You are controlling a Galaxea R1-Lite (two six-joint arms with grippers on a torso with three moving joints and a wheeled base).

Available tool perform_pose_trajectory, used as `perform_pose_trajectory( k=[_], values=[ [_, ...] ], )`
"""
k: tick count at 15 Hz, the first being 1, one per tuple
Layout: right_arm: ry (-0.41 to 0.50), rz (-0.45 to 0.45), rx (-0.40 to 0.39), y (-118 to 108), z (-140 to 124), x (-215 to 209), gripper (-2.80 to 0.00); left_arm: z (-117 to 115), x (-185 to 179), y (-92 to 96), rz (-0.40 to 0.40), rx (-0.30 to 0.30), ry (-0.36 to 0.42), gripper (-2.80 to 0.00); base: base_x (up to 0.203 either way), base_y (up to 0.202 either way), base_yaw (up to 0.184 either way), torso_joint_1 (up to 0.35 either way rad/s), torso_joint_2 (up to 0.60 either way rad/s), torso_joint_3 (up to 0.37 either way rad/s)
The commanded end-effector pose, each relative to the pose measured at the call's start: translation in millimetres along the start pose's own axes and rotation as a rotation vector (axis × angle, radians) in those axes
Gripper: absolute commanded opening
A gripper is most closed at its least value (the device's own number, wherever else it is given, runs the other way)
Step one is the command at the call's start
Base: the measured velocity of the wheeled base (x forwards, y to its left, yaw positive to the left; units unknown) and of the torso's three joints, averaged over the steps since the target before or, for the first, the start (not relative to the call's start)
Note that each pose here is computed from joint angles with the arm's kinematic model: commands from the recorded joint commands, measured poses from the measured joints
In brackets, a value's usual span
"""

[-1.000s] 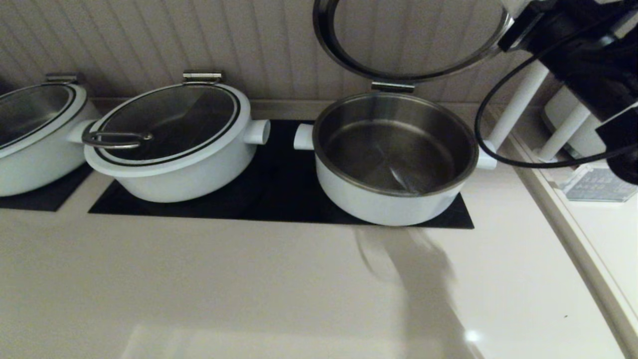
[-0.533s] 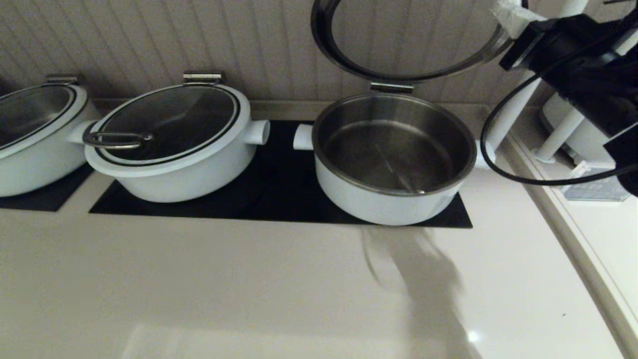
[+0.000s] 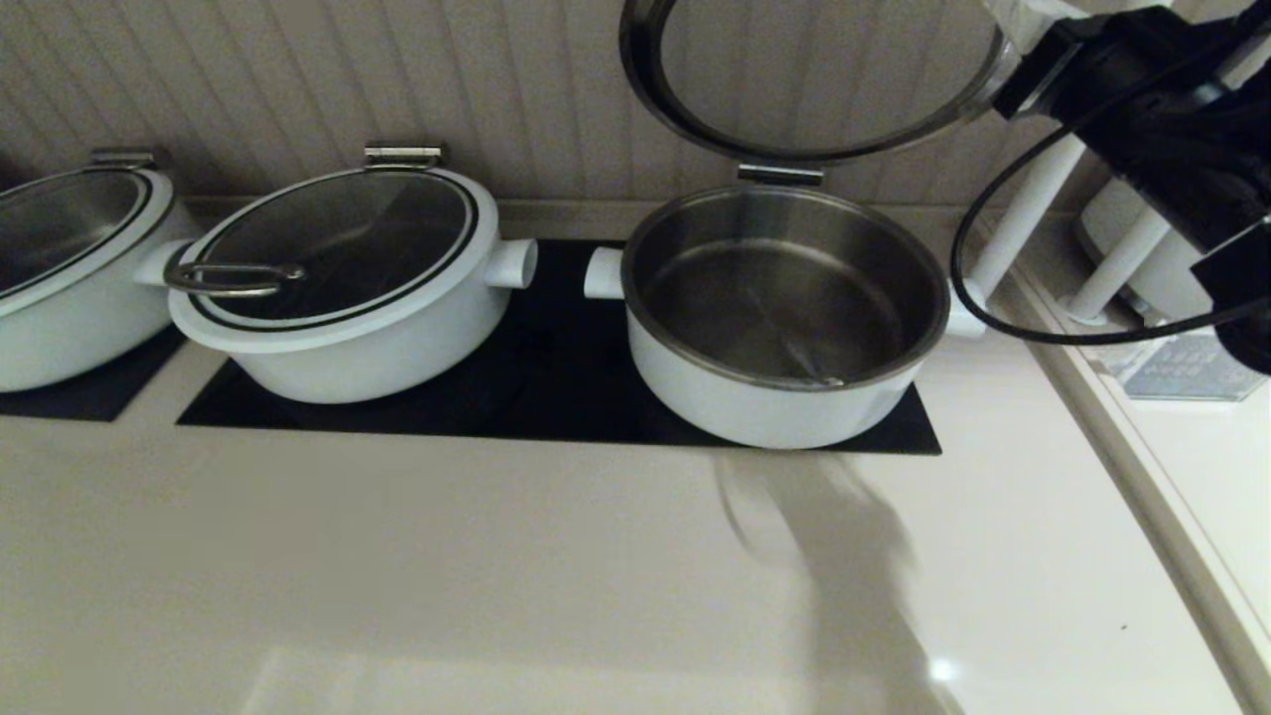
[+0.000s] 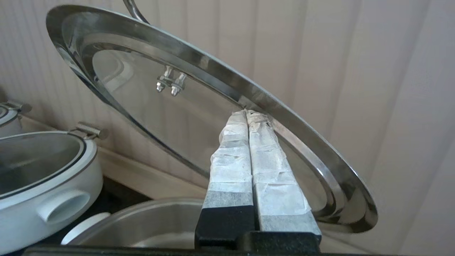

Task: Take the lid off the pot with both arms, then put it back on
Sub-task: Open the pot lid completely

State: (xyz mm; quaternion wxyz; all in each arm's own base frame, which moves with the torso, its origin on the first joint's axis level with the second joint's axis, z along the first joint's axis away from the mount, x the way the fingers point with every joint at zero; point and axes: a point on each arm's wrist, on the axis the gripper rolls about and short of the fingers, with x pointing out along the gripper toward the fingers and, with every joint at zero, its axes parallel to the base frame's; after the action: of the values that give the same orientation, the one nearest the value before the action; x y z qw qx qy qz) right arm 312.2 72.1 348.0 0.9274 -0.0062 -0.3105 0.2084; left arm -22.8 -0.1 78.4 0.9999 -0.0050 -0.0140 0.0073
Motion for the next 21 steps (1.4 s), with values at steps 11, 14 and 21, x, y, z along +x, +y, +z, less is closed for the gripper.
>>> perform_pose_trajectory(
  k=[11, 14, 21],
  values=[
    [-0.007, -0.014, -0.015, -7, -1, 2, -2.8, 0, 0, 0.0, 0.001, -0.001, -0.002, -2.8, 0.0, 0.0, 0.0, 0.0, 0.0, 0.0],
    [0.003, -0.013, -0.013, -4, 4, -7, -2.8, 0, 0, 0.0, 0.001, -0.001, -0.001, -2.8, 0.0, 0.0, 0.0, 0.0, 0.0, 0.0],
    [0.024, -0.01, -0.008, 2, 18, -30, -2.8, 0, 0, 0.0, 0.001, -0.001, -0.002, -2.8, 0.0, 0.0, 0.0, 0.0, 0.0, 0.0]
  ],
)
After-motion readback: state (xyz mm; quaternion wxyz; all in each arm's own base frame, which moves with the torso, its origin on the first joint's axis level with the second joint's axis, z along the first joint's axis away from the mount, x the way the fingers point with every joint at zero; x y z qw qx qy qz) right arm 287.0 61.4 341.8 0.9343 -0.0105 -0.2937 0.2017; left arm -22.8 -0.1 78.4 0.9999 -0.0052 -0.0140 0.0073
